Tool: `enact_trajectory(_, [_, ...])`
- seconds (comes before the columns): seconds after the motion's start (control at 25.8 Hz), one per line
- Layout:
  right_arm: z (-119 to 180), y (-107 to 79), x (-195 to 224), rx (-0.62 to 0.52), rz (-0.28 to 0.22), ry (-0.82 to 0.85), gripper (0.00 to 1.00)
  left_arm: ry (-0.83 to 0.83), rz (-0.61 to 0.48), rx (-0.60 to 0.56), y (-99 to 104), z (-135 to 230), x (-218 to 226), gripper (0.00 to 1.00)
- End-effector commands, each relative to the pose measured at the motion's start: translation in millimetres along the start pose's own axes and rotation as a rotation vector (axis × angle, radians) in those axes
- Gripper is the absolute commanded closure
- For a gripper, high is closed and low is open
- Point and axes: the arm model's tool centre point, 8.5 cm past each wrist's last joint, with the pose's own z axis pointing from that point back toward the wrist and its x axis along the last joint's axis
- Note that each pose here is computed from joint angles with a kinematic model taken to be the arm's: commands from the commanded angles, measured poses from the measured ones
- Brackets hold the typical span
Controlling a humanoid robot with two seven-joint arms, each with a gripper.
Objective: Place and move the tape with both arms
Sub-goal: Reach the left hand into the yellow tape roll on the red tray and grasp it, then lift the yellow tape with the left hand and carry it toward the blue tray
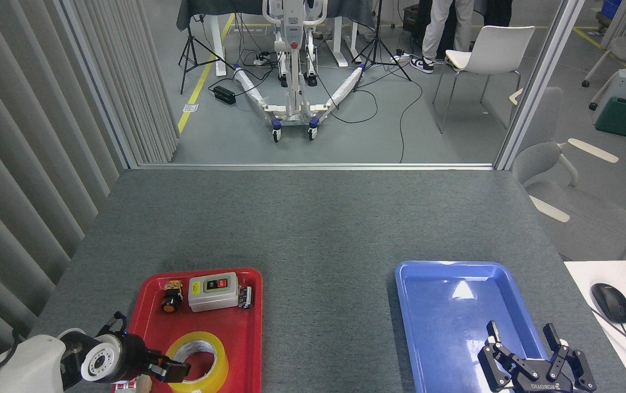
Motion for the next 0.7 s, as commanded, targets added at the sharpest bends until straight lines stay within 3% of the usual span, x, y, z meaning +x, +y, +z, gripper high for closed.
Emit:
enact_trajectory(0.0, [1.2,1.3,-0.7,0.008,0.003,-0.002,0.00,0.001,-0.010,-0.079,-2.1,-4.8,6.3,0.35])
enact_trajectory(0.08, [2.5,4.2,3.0,0.016,-0.006,-0.005,0.00,-0.014,-0.014,-0.083,3.1,-5.1,11.1,0.48])
enact_trajectory(0.23, [7.5,7.3,-2.1,0.028,-0.001,0.009,0.00,-0.087,-0.046,-0.056,17.6,-5.3,25.1,0.93])
enact_trajectory(0.27, [7.5,7.1,-2.3,0.026,0.000,0.007,0.00,-0.106,-0.049,-0.036,21.5,-3.5,25.8,1.00])
enact_trajectory(0.5, [7.3,3.4,-4.6,0.014,0.010,0.007,0.00,-0.175,0.073,0.120,37.5,5.9,23.4,1.00])
enact_trajectory(0.66, [6.6,1.2,-14.0,0.010,0.006,0.009,0.00,-0.296,0.071,0.324,61.6,19.2,31.9,1.00])
